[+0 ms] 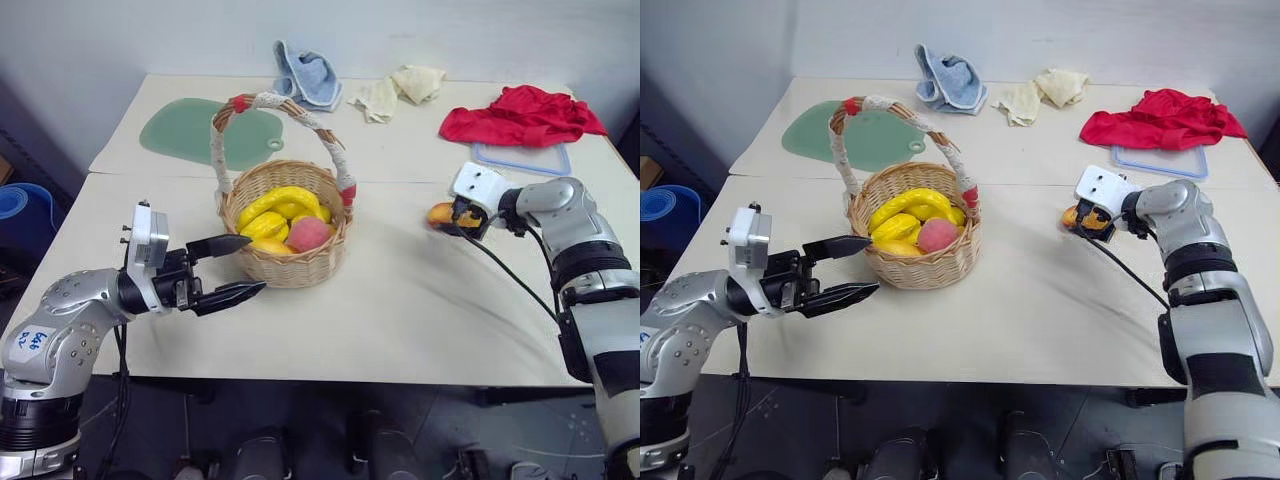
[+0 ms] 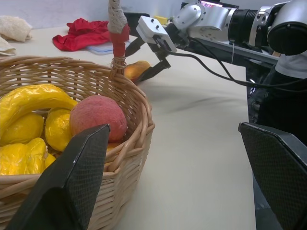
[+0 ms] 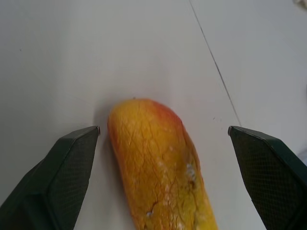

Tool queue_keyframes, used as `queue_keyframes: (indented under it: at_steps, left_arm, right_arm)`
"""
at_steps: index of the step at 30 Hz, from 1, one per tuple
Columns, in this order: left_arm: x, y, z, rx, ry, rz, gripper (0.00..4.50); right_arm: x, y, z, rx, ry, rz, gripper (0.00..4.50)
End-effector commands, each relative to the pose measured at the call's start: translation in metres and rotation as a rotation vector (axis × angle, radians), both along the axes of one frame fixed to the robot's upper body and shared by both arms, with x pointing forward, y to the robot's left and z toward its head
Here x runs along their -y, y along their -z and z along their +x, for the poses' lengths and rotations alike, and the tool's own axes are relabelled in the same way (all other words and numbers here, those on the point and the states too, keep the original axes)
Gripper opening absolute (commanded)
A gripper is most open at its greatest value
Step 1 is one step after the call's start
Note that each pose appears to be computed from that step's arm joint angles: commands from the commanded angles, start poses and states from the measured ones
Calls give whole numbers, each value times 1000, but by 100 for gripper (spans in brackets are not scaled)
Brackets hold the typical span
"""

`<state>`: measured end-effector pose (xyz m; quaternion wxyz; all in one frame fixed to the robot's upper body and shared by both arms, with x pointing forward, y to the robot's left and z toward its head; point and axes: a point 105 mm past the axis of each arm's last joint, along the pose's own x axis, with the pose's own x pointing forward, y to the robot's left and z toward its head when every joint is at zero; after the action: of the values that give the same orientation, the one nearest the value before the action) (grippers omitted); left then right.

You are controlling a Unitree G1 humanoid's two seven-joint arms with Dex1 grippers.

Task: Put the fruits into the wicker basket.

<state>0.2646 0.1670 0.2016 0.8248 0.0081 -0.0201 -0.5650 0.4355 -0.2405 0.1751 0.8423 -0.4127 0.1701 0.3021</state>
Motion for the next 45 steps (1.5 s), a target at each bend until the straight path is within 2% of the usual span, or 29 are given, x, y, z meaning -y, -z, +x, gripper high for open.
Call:
queue_keyframes:
  at_steps: [1, 7, 10, 15, 17, 19, 22, 26, 30, 33, 36, 38, 40, 45]
  left_arm:
    - [-1, -10, -4, 61, -1, 2, 450]
    - [1, -15, 0, 84, 5, -12, 450]
    - [3, -17, 3, 90, 10, -21, 450]
    - [5, -19, 5, 92, 18, -17, 450]
    - [3, -19, 5, 88, 16, -12, 450]
    - [0, -18, 5, 82, 11, -7, 450]
    - [-6, -15, 3, 73, -12, 2, 450]
    - [-28, -5, -7, 34, -80, 25, 450]
    - [-44, 3, -14, 29, -152, 58, 450]
    - [-49, 6, -21, 26, -182, 74, 450]
    - [-54, 10, -26, -3, -212, 61, 450]
    - [-57, 14, -28, -19, -236, 52, 450]
    - [-58, 17, -29, -26, -247, 51, 450]
    - [-56, 18, -33, -20, -261, 31, 450]
  right_arm:
    - [4, -7, 5, 9, 57, 17, 444]
    - [-1, 7, -3, -157, 78, 149, 444]
    - [0, 11, 0, -117, 99, 149, 385]
    - [11, 10, 0, -57, 121, 142, 221]
    - [14, 3, -1, -18, 107, 150, 191]
    - [16, -7, -2, 22, 83, 165, 190]
    - [-10, -29, -19, 8, -161, 264, 190]
    - [-78, -63, -80, -121, -539, 466, 190]
    - [-145, -75, -138, -245, -722, 598, 190]
    - [-191, -82, -169, -296, -805, 694, 190]
    - [-226, -99, -161, -251, -729, 856, 190]
    - [-249, -105, -154, -226, -680, 894, 190]
    - [-267, -104, -151, -213, -648, 892, 190]
    - [-293, -90, -128, -44, -537, 756, 190]
